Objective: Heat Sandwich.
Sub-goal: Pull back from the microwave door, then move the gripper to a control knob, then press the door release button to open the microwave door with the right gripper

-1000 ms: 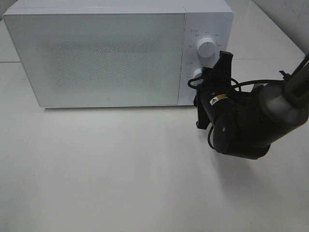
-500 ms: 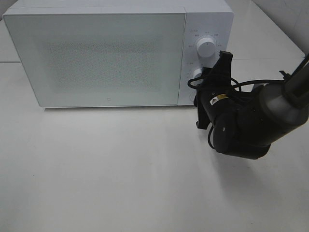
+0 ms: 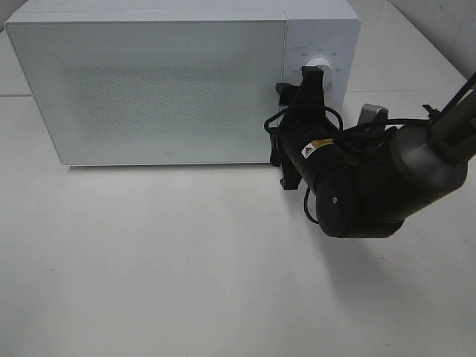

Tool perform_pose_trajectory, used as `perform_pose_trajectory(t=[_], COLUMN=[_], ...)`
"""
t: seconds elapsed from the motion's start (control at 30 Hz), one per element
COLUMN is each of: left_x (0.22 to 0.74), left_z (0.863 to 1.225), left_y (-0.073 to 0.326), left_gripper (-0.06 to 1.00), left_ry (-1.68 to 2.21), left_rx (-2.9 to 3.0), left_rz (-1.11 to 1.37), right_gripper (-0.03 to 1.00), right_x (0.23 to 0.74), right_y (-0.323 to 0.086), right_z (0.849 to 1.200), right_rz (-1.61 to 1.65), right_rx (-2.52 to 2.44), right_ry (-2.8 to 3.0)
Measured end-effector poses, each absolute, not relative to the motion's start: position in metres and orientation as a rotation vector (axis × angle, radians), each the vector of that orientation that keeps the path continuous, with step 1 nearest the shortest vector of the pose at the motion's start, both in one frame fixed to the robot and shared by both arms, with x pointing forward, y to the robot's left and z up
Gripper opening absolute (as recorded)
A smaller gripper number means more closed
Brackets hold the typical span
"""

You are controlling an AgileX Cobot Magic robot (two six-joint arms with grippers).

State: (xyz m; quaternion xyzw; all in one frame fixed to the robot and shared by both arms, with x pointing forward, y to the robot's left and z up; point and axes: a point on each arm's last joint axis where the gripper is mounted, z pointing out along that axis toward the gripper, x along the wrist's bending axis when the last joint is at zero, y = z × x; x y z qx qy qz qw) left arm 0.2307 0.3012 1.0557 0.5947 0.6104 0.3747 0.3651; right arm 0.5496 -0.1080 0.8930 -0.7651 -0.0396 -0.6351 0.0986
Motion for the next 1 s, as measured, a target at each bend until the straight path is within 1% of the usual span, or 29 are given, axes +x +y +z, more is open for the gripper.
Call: perform_pose_trajectory(t=[0.07,0.13,0.63,0.83,1.0], left_x=[0.231,0.231,0.231,0.231,0.231], left_z=[1.056,1.056,1.056,1.056,1.056], left_y=[0.301,0.301,0.301,0.301,0.301], left_gripper=[0.97,0.97,0.97,0.97,0.97], left_ry=[1.57,1.57,1.57,1.57,1.57], left_rx=[1.529,1.529,1.529,1.529,1.529], left_rz=[0.964,0.964,0.964,0.964,0.964], right_gripper=[0.74,0.75,0.76,0.76,0.76], right_x=[0.55,0.55,0.548,0.535,0.527], right_y=[-0.108,-0.108,-0.109,-0.117,-0.119], right_z=[0.893,0.893,0.889,0.883,0.887], right_rz=[-1.883,-1.893,-1.867,-1.832,-1.815], right_rx=[-2.267,-2.277,-2.336,-2.405,-2.436], right_ry=[-0.127,-0.148,-0.22,-0.327,-0.487])
